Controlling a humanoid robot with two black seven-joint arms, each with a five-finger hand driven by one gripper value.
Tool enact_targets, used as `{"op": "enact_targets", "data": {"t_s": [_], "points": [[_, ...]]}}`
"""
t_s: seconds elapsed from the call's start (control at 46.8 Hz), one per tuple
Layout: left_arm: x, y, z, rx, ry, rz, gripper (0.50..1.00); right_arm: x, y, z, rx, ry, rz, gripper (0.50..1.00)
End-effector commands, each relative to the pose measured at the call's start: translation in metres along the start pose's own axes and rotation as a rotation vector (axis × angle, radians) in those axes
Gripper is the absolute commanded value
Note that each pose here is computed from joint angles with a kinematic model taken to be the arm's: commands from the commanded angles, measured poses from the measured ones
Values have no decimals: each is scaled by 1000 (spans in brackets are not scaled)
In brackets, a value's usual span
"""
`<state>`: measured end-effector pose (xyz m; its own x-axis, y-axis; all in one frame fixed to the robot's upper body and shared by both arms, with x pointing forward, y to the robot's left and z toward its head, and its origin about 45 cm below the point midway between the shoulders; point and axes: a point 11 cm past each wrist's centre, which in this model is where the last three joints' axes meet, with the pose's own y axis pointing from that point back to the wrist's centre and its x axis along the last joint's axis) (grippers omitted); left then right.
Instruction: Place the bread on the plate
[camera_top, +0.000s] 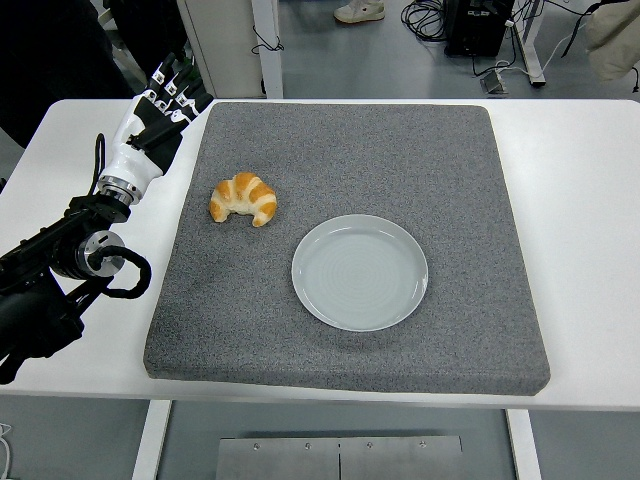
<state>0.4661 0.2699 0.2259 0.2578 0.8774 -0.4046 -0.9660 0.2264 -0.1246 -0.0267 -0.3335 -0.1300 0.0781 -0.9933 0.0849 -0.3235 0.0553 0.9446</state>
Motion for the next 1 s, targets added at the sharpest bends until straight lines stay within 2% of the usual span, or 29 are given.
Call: {"op": "enact_targets", "data": {"t_s": [0.0,0.662,0.983], "points": [[0,0,0,0,0,0,969,0,0,0,-1,0,0,1000],[0,-5,10,-16,1,11,965,1,0,0,-1,1,2,1000],[-1,-20,50,-6,-68,-23,957,1,0,0,1,1,2,1000]]}}
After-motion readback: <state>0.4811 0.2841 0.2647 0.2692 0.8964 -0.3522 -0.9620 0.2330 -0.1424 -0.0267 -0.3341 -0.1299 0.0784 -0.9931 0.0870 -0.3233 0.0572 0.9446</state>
